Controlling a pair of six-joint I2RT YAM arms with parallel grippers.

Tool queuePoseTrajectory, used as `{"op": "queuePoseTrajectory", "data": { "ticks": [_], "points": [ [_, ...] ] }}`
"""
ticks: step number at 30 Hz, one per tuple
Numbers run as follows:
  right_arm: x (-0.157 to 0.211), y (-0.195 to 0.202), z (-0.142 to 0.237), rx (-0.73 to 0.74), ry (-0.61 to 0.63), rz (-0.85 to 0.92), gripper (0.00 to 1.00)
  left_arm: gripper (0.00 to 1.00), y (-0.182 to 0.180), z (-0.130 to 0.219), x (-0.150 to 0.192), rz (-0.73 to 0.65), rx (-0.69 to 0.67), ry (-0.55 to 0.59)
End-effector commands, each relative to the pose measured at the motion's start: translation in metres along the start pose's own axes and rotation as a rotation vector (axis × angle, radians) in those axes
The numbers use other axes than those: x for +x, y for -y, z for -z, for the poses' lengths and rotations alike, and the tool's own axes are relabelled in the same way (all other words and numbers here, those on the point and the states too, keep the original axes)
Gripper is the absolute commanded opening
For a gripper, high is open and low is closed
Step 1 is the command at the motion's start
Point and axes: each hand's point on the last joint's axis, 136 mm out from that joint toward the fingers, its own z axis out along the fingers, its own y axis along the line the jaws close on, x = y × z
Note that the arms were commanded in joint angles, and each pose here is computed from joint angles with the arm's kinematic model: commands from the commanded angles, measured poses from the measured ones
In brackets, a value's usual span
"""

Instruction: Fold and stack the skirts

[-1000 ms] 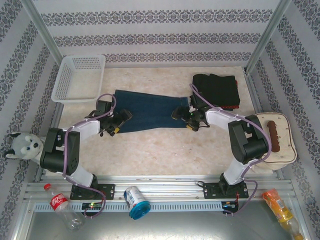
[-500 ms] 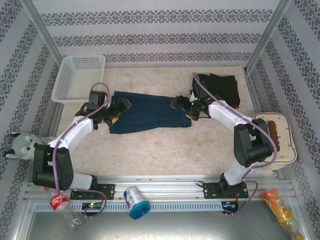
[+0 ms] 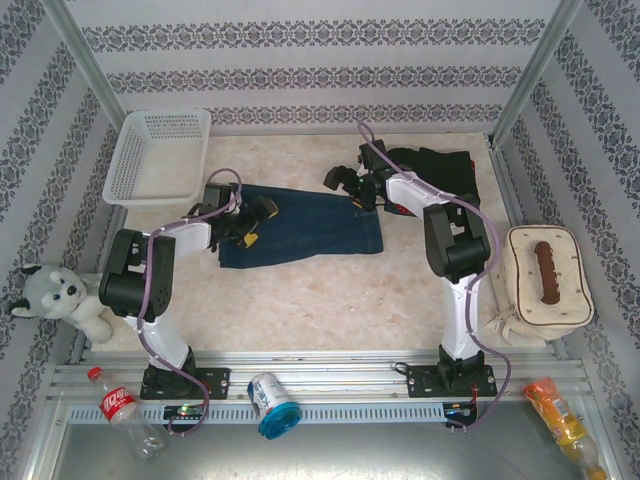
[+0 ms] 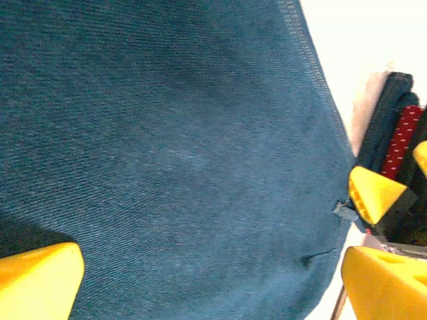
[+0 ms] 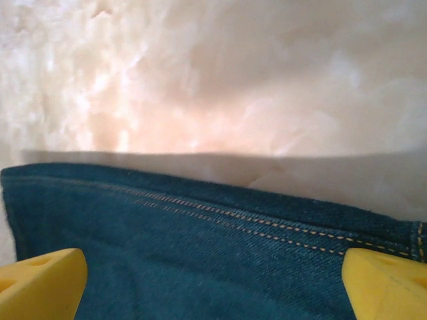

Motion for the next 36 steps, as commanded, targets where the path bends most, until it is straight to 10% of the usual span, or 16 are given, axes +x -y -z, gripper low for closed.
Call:
{"op": "queuePoseTrajectory", "data": {
  "ticks": [1, 11, 20, 36],
  "points": [
    [-0.007, 0.008, 0.000, 0.078, 0.027, 0.025, 0.98, 1.00, -0.056, -0.003, 0.027, 0.035, -0.153, -0.060],
    [0.017, -0.019, 0.077, -0.020, 0.113, 0.054, 0.98, 1.00, 0.028, 0.037, 0.037, -0.094, 0.042, -0.065],
    [0.062, 0.005, 0.067, -0.011, 0.026, -0.042, 0.98, 1.00, 0.104, 0.010, 0.081, -0.099, 0.219, -0.162],
    [0.076, 0.018, 0.053, 0.002, -0.015, -0.097, 0.98, 1.00, 0.039, -0.048, 0.135, 0.016, 0.095, -0.302]
  ]
}}
